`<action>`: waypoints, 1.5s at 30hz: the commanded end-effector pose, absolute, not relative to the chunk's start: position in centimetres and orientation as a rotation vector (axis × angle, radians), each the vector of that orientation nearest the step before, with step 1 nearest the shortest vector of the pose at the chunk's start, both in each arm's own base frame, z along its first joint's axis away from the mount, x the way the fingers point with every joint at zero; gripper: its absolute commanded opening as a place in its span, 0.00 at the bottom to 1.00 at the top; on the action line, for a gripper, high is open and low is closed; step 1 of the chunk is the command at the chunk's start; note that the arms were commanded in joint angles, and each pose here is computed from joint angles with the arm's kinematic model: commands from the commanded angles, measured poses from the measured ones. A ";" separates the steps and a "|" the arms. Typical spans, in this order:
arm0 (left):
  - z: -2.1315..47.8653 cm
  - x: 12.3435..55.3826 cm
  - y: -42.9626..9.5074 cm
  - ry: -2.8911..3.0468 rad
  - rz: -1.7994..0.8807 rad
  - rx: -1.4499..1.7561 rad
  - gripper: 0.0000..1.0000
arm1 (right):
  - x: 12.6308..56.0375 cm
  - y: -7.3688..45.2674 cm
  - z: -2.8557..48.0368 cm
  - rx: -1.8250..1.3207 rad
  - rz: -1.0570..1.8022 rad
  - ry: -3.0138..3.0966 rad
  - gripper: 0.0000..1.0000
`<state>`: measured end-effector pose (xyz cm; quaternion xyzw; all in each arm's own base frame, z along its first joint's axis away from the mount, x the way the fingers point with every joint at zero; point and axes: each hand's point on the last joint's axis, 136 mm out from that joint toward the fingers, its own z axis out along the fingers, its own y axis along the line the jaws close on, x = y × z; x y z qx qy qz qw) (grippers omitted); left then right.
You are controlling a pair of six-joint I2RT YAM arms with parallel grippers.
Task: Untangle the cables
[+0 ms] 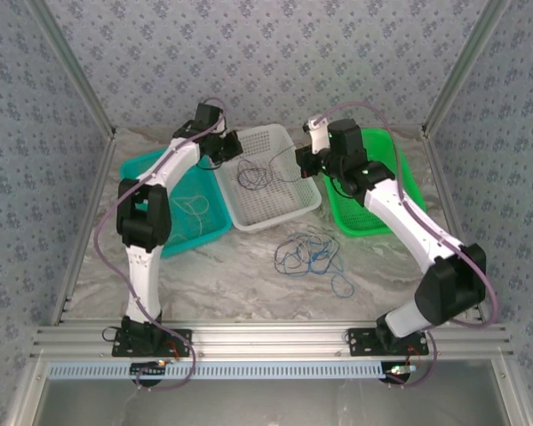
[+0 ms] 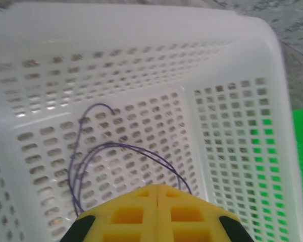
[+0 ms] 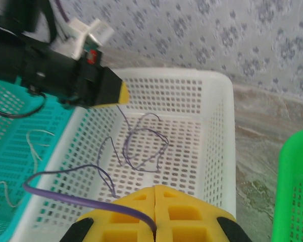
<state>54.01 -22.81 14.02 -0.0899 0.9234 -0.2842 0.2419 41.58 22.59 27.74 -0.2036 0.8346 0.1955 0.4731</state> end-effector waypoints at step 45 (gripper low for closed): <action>22.7 35.5 -25.1 2.205 -0.768 0.273 0.99 | 29.6 19.9 19.7 -0.463 0.614 2.489 0.66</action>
